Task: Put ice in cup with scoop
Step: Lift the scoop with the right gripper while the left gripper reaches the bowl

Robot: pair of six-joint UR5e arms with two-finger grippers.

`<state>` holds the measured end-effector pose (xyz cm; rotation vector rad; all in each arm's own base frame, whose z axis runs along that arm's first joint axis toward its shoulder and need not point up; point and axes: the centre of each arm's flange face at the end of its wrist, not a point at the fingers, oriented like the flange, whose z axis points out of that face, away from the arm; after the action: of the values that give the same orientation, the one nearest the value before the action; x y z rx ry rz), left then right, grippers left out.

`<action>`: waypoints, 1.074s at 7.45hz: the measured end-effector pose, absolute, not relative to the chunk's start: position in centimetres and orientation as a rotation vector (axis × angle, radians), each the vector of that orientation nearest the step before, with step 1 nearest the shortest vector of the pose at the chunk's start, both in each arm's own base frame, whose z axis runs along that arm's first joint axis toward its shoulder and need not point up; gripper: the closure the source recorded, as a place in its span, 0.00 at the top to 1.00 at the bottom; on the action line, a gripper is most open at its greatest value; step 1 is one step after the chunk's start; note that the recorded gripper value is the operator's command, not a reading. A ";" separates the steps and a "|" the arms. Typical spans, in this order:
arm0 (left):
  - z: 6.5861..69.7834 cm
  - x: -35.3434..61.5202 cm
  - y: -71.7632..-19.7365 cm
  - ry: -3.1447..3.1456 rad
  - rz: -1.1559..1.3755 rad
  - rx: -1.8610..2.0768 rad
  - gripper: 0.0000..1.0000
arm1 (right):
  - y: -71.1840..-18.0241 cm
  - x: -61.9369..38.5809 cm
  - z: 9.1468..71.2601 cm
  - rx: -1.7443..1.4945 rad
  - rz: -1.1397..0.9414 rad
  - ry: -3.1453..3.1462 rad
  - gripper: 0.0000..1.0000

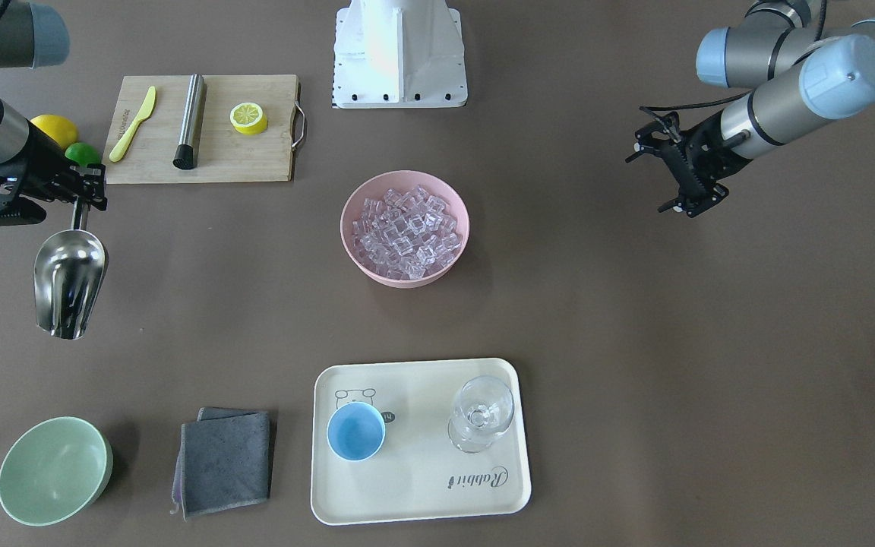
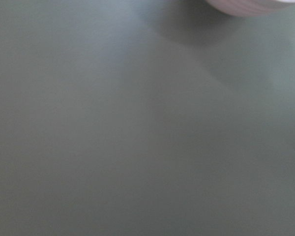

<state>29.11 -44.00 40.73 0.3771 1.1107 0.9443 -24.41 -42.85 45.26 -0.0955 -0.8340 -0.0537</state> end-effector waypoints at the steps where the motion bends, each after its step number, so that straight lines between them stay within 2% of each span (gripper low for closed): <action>1: 40.1 31.5 -42.5 1.140 1.029 0.470 0.99 | -43.5 -23.8 43.0 -0.036 -0.109 -0.854 0.00; 3: 38.8 34.6 -41.5 1.177 1.112 0.563 0.99 | -43.9 -23.2 40.2 0.102 -0.293 -0.870 0.00; 8: 34.1 39.9 -40.7 1.175 1.195 0.795 0.99 | -43.9 -22.5 39.5 0.385 -0.854 -0.717 0.00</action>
<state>39.90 -40.71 34.06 0.7946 1.1746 1.1952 -22.49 -43.94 39.49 0.3850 -0.7171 -0.8544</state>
